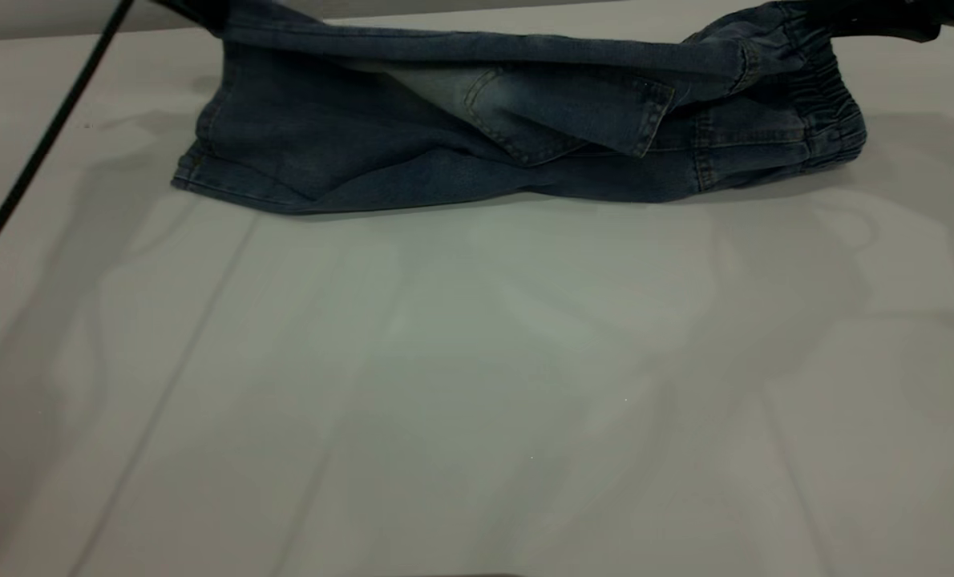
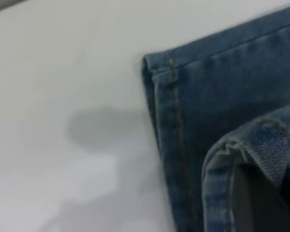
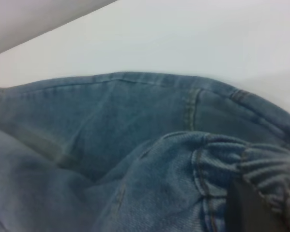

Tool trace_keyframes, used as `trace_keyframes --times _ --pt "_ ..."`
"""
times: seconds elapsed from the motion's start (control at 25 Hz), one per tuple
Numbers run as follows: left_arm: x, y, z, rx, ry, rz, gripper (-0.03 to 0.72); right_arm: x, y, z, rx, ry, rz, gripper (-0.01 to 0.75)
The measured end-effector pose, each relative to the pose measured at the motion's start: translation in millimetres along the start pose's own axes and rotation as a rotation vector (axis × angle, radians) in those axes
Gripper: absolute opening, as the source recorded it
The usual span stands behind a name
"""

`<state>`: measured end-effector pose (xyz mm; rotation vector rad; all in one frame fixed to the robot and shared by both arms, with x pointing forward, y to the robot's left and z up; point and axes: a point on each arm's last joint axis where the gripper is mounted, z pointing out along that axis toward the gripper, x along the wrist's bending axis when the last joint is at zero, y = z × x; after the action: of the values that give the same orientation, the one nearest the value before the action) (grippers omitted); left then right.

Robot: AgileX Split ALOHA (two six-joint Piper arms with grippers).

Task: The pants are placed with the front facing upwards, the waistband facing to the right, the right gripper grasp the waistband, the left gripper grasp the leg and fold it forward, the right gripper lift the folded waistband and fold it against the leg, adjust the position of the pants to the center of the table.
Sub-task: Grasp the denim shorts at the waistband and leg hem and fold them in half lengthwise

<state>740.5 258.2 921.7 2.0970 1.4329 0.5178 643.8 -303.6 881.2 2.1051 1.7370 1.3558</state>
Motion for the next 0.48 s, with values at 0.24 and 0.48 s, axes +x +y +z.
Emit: trace_keyframes --times 0.24,0.48 --pt "-4.9 0.9 5.7 -0.019 0.009 0.01 0.116 -5.8 0.3 -0.2 -0.003 -0.063 -0.013 0.174" --pt "-6.6 1.7 6.0 -0.023 0.009 0.013 0.358 -6.9 0.4 -0.3 -0.004 -0.076 -0.023 0.536"
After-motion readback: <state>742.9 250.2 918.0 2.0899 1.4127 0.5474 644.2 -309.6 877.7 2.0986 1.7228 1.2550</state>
